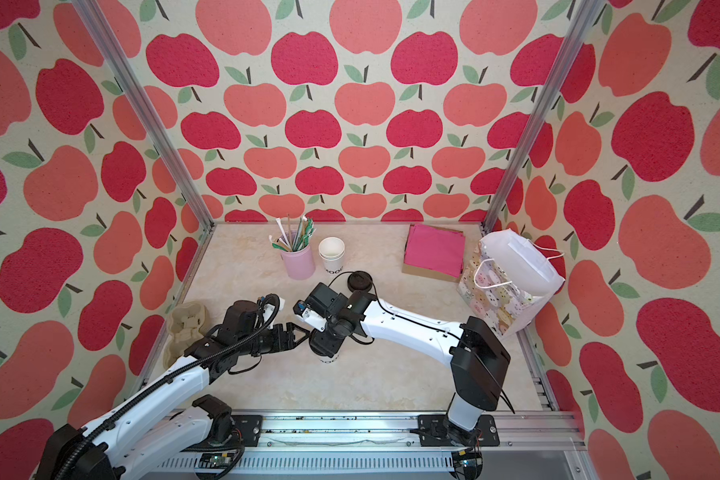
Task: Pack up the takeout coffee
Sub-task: 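Keep pressing the lid edge with the right gripper while the left steadies the cup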
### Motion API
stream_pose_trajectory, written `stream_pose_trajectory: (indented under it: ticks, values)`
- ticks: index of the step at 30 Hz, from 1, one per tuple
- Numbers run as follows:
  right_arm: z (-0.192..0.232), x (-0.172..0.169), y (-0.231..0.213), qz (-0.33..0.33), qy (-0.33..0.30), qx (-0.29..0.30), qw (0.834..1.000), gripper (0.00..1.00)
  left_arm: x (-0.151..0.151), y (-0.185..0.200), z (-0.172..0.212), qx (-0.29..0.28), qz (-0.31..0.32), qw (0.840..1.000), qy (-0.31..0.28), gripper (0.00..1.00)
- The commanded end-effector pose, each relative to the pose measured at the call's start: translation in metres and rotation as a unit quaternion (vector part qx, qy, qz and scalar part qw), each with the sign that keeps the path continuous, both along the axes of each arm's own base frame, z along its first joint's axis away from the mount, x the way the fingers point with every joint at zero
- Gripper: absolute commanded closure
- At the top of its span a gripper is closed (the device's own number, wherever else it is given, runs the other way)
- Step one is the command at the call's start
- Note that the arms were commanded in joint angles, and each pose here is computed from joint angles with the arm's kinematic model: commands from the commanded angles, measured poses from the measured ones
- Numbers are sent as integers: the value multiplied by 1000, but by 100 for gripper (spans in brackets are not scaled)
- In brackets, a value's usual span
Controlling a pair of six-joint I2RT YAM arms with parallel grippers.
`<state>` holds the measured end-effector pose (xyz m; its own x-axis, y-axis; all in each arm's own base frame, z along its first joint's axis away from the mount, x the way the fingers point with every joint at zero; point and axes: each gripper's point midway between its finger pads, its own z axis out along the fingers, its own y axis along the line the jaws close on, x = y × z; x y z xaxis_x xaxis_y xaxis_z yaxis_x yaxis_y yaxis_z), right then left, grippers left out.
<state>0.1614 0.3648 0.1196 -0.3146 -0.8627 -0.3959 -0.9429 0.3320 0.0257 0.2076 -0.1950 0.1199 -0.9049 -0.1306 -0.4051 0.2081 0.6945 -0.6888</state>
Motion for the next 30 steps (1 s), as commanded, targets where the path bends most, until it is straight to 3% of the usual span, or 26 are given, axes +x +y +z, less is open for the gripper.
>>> stream_pose_trajectory:
  ticks: [1,16,30]
  values:
    - [-84,-40,-59,3,91,-166,982,34,-1,5,-9,18,1,1000,12,23]
    - [-83,-38,-59,6,84,-169,982,35,-5,11,-37,64,-4,996,61,24]
    - [-94,-37,-69,3,82,-196,977,35,6,16,-26,67,10,997,36,22]
